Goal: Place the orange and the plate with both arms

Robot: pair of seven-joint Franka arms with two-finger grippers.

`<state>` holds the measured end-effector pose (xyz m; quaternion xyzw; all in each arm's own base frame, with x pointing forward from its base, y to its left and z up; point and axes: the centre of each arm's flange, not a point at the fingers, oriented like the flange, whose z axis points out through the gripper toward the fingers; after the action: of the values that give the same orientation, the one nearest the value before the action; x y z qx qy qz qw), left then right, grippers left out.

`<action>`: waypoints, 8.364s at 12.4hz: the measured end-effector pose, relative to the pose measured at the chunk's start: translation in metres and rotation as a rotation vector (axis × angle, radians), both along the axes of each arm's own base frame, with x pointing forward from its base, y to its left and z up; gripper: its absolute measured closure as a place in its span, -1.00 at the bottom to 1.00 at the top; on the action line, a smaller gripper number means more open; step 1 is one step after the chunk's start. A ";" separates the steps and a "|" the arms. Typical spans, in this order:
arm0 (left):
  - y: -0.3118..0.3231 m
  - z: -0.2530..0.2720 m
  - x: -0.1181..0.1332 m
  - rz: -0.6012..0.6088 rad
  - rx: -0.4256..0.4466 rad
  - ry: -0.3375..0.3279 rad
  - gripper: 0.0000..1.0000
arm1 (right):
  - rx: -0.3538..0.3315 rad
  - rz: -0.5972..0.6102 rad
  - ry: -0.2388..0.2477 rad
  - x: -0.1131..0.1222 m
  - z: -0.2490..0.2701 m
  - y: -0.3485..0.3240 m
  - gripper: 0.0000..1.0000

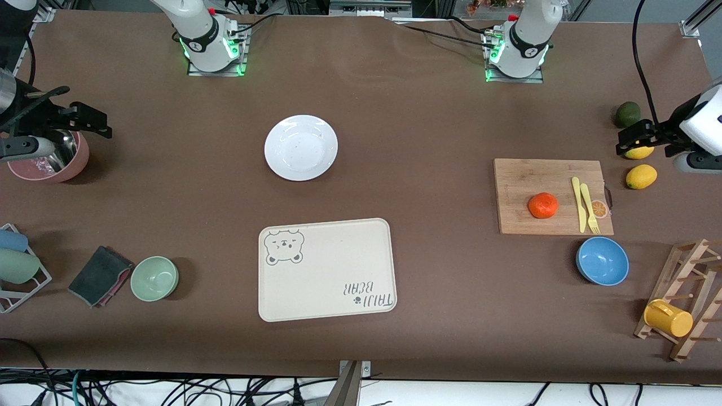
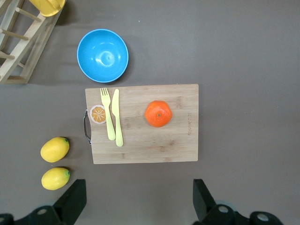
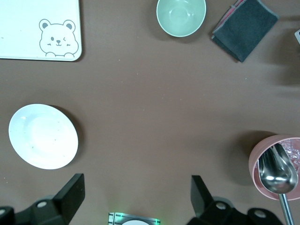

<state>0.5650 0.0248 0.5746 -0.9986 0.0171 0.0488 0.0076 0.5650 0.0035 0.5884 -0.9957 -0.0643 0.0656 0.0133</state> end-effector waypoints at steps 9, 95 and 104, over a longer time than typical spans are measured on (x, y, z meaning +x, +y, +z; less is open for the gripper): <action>0.000 0.000 0.000 0.000 0.000 0.000 -1.00 | 0.000 0.000 0.006 0.001 -0.003 0.000 -1.00; -0.681 -0.355 -0.169 0.520 -0.168 0.039 -1.00 | 0.062 0.002 0.070 -0.003 -0.038 0.012 -1.00; -0.412 -0.242 0.057 0.665 -0.011 0.130 -1.00 | 0.399 0.037 0.185 0.014 -0.125 0.047 -1.00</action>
<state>0.6216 -0.3873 0.3323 -0.9444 -0.3087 0.1123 -0.0153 0.5793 0.0508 0.4630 -0.9617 -0.0930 0.1428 0.2145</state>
